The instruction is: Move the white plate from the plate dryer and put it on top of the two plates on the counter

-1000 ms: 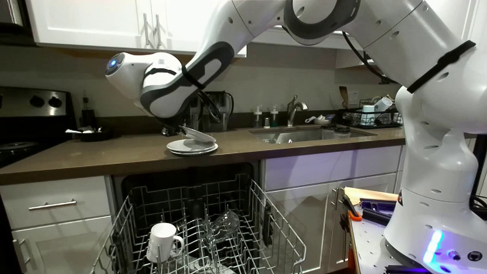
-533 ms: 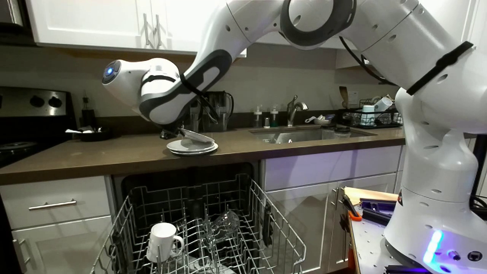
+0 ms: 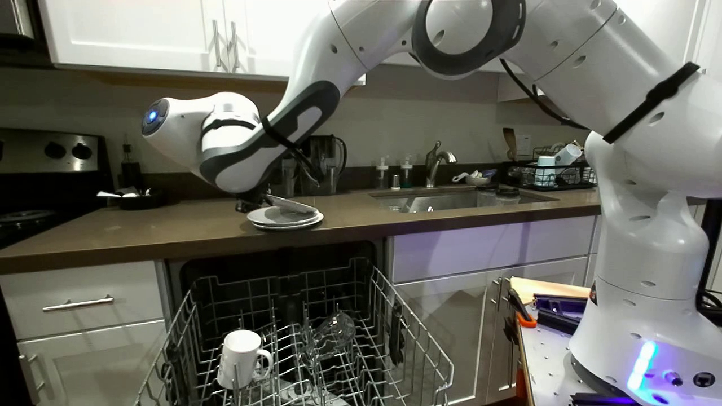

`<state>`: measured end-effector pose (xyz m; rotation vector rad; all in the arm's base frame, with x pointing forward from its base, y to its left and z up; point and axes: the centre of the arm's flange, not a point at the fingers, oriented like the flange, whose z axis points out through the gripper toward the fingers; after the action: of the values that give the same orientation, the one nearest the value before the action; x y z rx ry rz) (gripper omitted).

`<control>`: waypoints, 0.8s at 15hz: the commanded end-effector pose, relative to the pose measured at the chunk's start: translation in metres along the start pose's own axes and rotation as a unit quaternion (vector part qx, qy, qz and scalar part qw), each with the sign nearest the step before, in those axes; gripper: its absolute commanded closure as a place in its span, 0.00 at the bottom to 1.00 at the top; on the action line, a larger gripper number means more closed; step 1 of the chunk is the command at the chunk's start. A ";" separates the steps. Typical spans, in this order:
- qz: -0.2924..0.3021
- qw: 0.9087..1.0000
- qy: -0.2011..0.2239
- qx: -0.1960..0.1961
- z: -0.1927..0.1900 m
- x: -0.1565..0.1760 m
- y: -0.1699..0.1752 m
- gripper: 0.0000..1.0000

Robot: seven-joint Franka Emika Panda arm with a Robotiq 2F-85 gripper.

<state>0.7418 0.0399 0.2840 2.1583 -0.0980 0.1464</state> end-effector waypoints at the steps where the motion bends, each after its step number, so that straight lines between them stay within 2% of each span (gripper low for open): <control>1: -0.013 0.999 -0.002 -0.040 -0.004 0.008 -0.011 0.95; 7: -0.028 0.997 -0.004 -0.075 0.011 0.010 -0.024 0.95; 12: -0.032 0.997 -0.001 -0.073 0.016 0.014 -0.028 0.95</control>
<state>0.7471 0.0443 0.2481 2.0364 -0.0487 0.1034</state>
